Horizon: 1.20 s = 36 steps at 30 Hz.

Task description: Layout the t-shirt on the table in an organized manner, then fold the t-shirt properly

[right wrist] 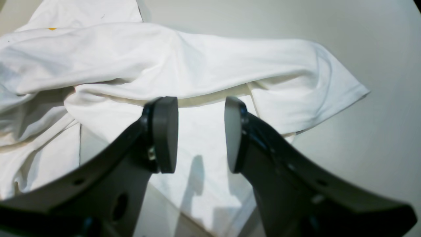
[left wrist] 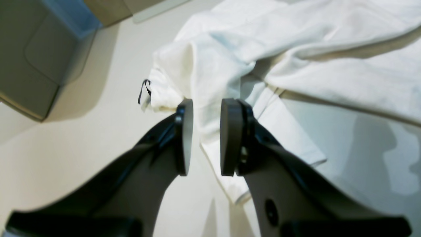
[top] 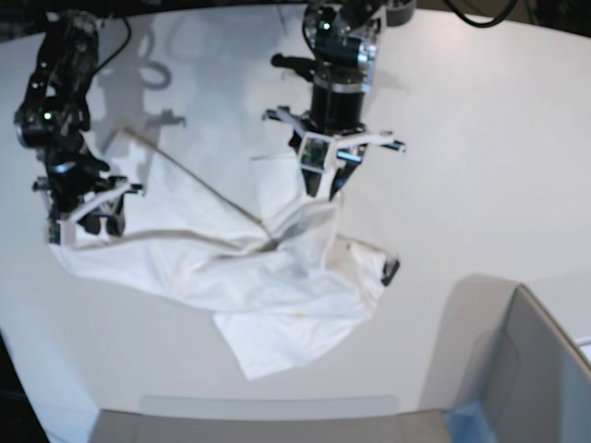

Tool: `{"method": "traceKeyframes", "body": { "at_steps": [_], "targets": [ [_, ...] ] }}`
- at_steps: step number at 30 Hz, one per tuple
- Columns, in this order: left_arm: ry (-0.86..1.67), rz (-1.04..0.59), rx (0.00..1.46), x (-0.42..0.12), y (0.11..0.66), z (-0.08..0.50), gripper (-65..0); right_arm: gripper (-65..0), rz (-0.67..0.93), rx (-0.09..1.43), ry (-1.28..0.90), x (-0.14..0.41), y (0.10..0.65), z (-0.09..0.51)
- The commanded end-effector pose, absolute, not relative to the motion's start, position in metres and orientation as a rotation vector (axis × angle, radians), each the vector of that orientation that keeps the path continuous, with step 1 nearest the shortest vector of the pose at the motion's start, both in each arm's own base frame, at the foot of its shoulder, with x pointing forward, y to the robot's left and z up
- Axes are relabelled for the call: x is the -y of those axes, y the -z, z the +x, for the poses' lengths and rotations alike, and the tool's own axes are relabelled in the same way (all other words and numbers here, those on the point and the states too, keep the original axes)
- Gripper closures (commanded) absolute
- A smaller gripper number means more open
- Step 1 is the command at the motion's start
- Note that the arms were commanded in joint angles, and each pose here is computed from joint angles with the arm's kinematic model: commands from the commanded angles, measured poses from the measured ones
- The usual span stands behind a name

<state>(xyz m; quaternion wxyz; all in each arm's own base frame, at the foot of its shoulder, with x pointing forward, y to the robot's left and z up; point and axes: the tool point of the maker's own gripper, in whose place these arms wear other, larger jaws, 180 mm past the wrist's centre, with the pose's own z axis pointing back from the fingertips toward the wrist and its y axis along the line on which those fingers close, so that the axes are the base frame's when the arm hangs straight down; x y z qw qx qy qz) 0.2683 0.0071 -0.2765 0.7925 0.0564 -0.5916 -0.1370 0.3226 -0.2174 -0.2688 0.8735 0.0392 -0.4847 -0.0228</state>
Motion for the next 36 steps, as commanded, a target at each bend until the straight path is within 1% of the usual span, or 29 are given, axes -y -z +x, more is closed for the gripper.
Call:
{"method": "traceKeyframes", "body": {
  "at_steps": [1,4,36],
  "targets": [
    [0.276,0.12,1.347,-0.0065,0.2581,0.272,-15.4,-24.0,0.076,1.066,0.031,0.2183,0.2537,0.3279],
    [0.279,0.117,1.368,-0.0053,0.2548,0.272,-15.4,-24.0,0.076,1.064,0.031,0.2183,0.2542,0.3275],
    [0.279,0.117,1.373,-0.0052,0.2539,0.2725,-15.4,-24.0,0.071,1.067,0.027,0.2196,0.2526,0.3284]
  ]
}}
